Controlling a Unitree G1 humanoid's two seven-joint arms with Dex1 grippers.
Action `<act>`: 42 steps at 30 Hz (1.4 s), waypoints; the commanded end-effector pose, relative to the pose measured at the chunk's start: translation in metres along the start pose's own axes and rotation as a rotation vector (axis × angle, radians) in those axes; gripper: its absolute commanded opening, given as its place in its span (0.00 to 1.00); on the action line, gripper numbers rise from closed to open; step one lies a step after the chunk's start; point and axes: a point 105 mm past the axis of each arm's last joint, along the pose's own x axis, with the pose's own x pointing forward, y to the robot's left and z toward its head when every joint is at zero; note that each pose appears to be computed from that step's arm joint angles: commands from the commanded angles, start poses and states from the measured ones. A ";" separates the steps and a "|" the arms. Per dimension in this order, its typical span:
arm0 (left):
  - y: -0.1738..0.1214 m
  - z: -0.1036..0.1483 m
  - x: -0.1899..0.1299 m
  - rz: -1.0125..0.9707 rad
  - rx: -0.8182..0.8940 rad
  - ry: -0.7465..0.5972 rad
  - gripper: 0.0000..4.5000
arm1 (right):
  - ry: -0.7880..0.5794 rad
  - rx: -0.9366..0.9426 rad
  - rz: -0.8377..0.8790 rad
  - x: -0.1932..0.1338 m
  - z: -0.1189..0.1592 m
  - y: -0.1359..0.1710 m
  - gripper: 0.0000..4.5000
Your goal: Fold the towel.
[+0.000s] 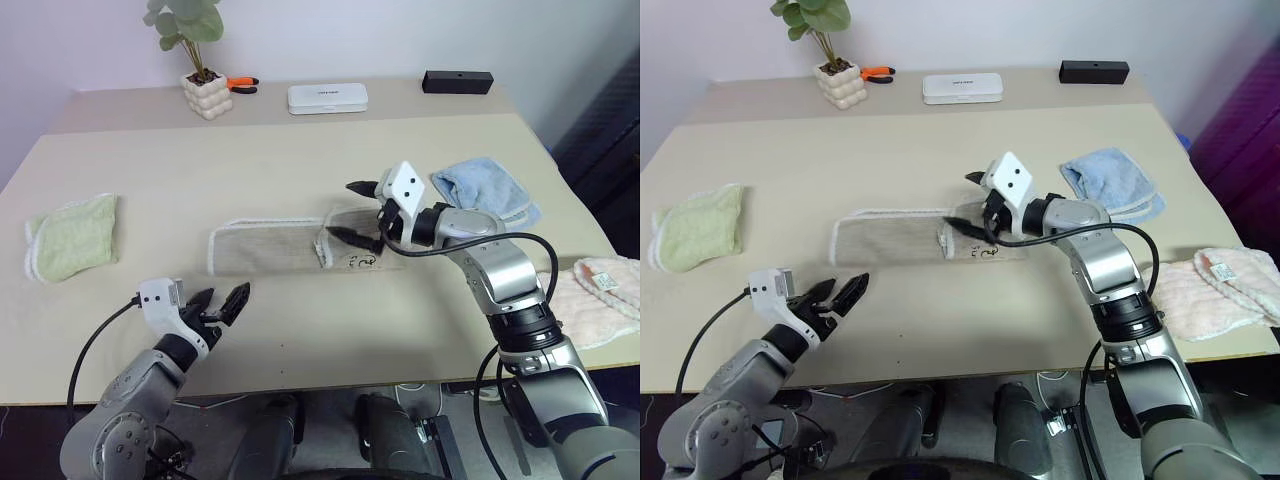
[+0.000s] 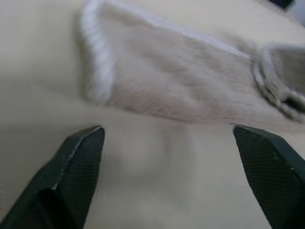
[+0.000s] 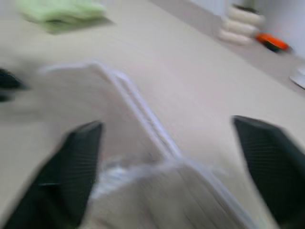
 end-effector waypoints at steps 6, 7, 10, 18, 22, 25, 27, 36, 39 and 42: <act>-0.010 0.015 0.036 0.011 -0.344 -0.035 1.00 | -0.064 -0.075 0.131 0.008 0.015 0.042 1.00; -0.011 0.015 0.039 0.012 -0.359 -0.029 1.00 | -0.064 -0.075 0.133 0.009 0.015 0.044 1.00; -0.008 0.010 0.051 0.033 -0.371 0.014 0.95 | -0.068 -0.077 0.133 0.010 0.015 0.048 1.00; 0.000 0.019 0.053 0.053 -0.405 -0.042 0.15 | -0.055 -0.077 0.106 0.006 0.013 0.048 1.00; 0.006 0.041 0.046 0.053 -0.395 -0.158 0.02 | -0.047 -0.074 0.096 0.003 0.012 0.049 1.00; 0.020 0.076 0.026 0.077 -0.278 -0.322 0.02 | -0.031 -0.072 0.087 -0.002 0.010 0.048 1.00; 0.033 0.094 0.012 0.101 -0.229 -0.385 0.02 | -0.020 -0.075 0.084 -0.005 0.008 0.047 1.00; 0.005 0.128 -0.001 -0.069 0.208 -0.351 0.02 | 0.005 -0.078 0.076 -0.008 0.003 0.040 1.00; -0.041 0.106 0.015 -0.290 0.394 -0.214 0.02 | 0.006 -0.077 0.078 -0.006 0.002 0.041 1.00; -0.076 0.069 0.027 -0.483 0.551 -0.053 0.02 | 0.012 -0.078 0.080 -0.006 0.000 0.041 1.00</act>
